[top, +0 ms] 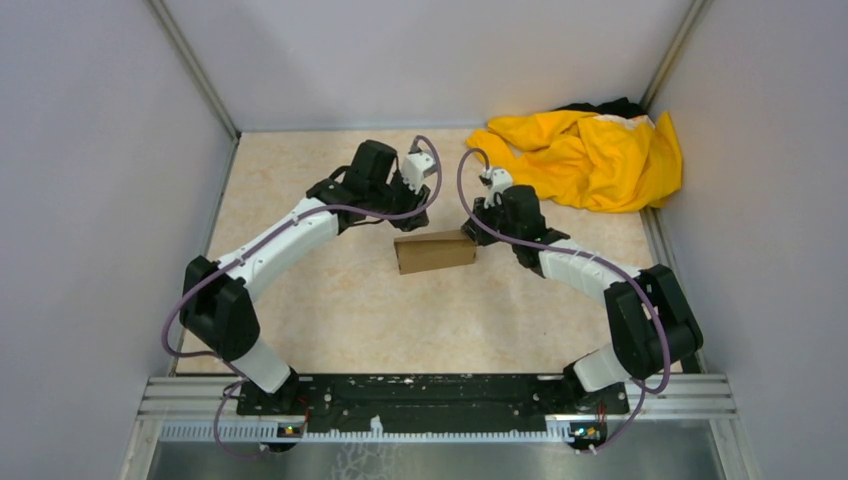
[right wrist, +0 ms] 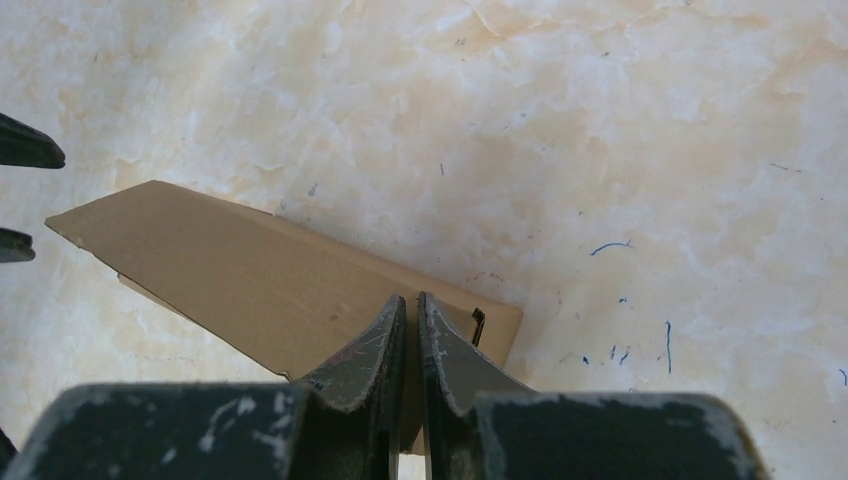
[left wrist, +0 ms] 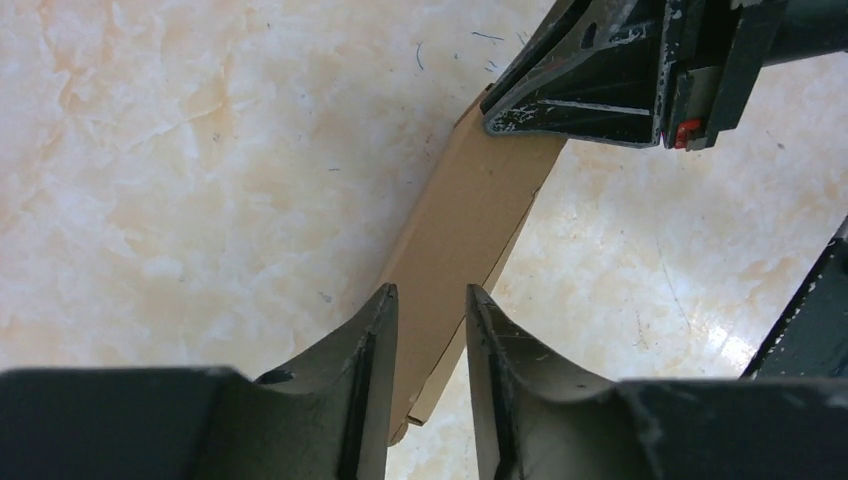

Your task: Fold the paper box

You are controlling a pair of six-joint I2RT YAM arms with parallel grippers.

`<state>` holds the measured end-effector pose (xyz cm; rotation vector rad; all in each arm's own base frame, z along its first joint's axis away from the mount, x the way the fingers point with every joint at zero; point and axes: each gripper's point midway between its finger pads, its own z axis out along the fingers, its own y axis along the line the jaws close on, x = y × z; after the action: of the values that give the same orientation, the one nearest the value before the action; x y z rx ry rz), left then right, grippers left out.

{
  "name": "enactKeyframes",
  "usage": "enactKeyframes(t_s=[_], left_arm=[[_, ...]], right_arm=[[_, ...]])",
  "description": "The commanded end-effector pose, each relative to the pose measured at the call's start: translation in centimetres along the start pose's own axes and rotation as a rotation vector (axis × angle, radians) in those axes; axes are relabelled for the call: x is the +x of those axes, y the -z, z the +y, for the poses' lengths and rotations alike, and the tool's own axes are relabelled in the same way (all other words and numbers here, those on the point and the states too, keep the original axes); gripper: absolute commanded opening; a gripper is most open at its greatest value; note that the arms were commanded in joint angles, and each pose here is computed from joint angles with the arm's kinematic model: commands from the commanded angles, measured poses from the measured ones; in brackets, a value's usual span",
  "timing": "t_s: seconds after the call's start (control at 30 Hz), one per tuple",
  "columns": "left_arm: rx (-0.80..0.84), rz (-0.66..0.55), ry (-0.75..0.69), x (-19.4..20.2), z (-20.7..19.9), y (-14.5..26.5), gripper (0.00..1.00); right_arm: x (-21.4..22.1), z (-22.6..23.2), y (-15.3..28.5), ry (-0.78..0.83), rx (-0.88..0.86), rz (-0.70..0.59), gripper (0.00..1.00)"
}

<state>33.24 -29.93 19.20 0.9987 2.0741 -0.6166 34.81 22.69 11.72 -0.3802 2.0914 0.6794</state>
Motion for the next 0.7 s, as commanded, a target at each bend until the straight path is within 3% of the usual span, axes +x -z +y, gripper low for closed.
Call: enactKeyframes(t_s=[0.0, 0.07, 0.43, 0.67], left_arm=[[-0.004, -0.04, 0.065, -0.5, 0.2, 0.1, 0.32], [-0.017, -0.034, 0.085, -0.1, 0.5, 0.0, 0.25], [-0.074, -0.007, 0.168, 2.8, 1.2, 0.0, 0.22], [-0.158, 0.032, 0.289, 7.0, 1.4, 0.3, 0.19]], right_arm=[[5.4, 0.0, 0.5, -0.041, 0.018, 0.194, 0.09], [5.5, 0.1, 0.5, -0.038, 0.017, 0.197, 0.09], [5.9, 0.0, 0.6, -0.034, 0.024, 0.207, 0.09], [6.8, 0.0, 0.5, -0.034, 0.028, 0.223, 0.09]])
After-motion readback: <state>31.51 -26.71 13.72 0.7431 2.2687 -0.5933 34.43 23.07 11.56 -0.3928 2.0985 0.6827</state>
